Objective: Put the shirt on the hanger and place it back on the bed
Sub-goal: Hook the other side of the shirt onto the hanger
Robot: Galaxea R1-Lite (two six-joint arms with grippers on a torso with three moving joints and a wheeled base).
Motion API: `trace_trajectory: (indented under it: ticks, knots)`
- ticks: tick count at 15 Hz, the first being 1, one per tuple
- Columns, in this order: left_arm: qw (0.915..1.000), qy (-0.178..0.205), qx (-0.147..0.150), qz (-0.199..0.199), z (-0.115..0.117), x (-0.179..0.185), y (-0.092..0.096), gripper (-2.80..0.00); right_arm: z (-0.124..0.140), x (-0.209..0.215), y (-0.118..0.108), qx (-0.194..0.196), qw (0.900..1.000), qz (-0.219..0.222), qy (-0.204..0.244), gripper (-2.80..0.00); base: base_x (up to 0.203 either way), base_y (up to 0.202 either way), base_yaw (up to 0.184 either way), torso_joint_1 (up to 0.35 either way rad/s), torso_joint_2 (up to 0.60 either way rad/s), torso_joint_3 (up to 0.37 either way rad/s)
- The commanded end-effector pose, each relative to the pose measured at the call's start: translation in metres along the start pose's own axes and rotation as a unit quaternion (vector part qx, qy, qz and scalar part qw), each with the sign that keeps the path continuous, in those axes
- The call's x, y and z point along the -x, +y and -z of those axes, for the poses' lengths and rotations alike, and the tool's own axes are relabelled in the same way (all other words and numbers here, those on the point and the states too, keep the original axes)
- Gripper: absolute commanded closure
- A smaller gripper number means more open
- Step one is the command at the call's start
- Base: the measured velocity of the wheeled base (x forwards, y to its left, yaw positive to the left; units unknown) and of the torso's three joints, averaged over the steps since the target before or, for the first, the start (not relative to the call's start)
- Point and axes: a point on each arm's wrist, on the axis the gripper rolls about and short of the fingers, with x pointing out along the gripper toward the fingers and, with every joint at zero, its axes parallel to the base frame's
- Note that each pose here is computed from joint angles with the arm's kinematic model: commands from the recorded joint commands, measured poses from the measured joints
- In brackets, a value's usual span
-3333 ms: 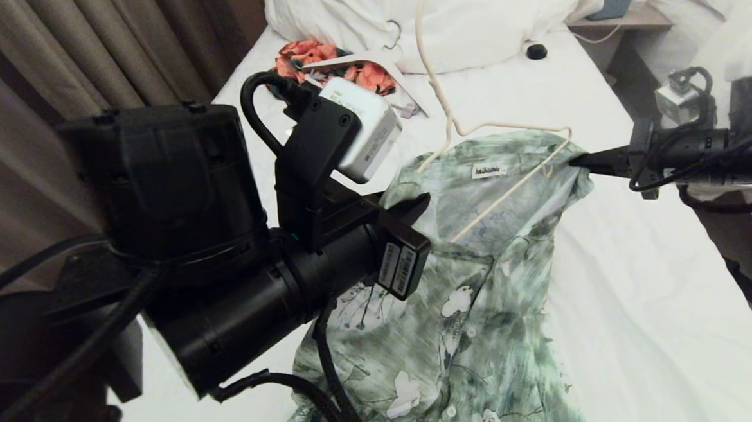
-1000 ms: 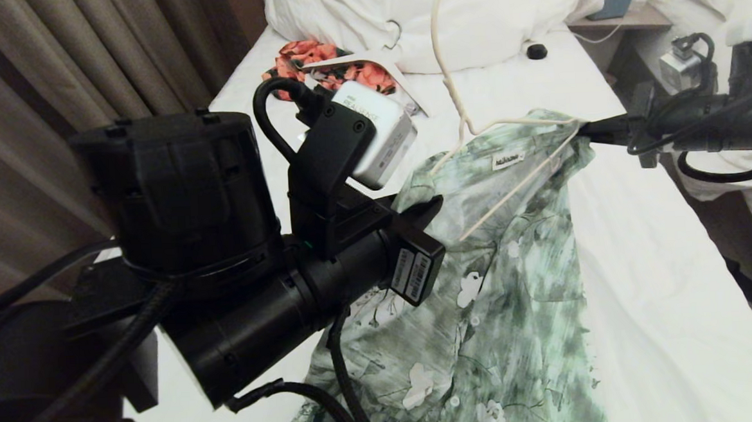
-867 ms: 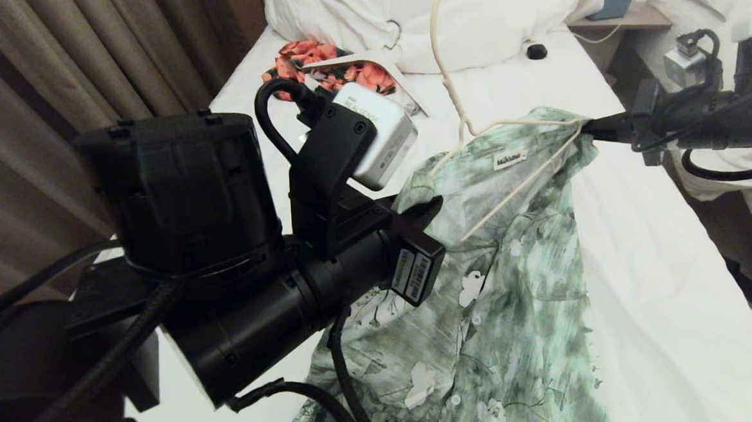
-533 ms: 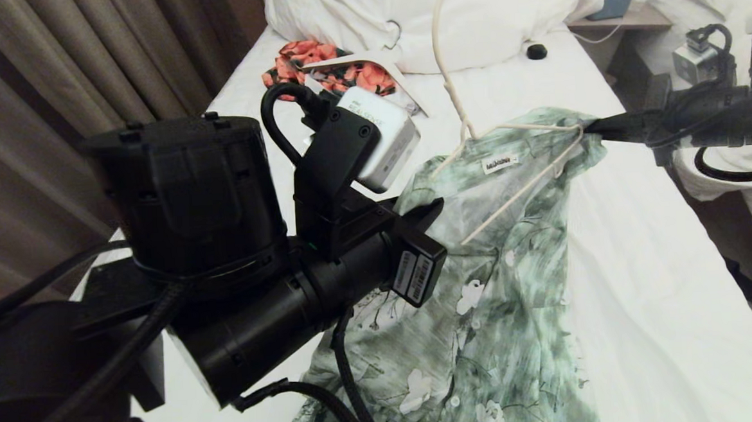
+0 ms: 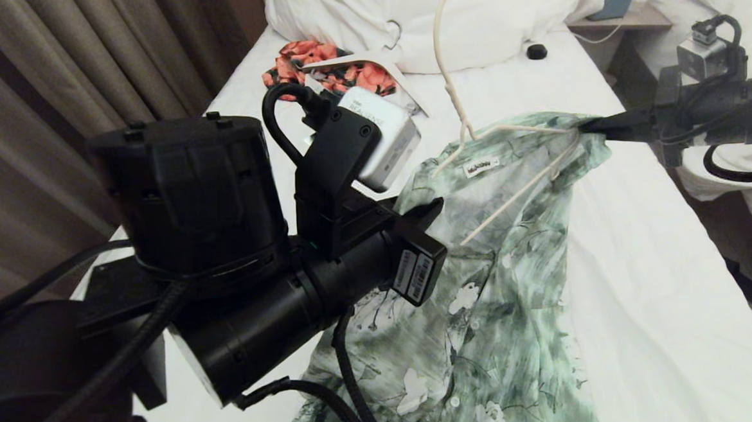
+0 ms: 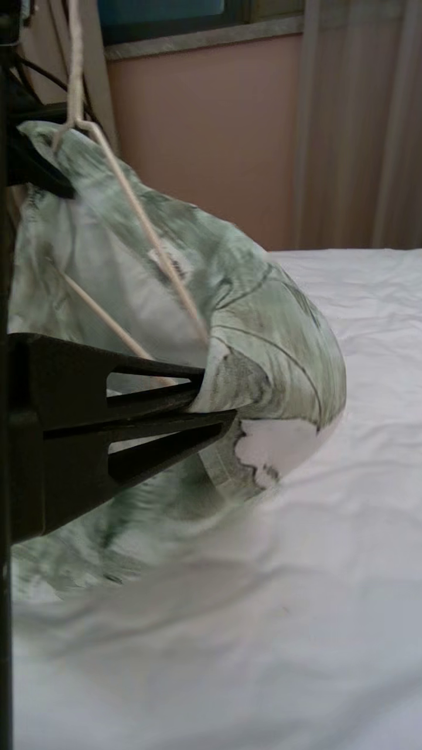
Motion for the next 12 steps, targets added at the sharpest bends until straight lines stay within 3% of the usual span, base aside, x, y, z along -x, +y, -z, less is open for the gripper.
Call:
trace_trajectory:
  ticks: [1,5,12]
  knots:
    - [1.0000,-0.005,0.002,-0.007,-0.002,0.002,0.004,0.00,0.002,0.003,0.004,-0.002,1.000,-0.001,0.005,0.00,0.000,0.000,0.000,0.000,0.00,0.000]
    - [0.9998,-0.014,0.005,-0.012,-0.007,0.006,0.008,0.00,-0.001,0.007,0.005,0.004,1.000,0.002,-0.001,0.00,0.000,0.000,0.000,0.000,0.00,0.000]
    - [0.9997,-0.016,0.007,-0.015,-0.008,0.004,0.009,0.00,0.012,0.009,0.036,0.011,0.999,-0.020,0.030,0.00,0.000,0.000,0.000,0.000,0.00,0.000]
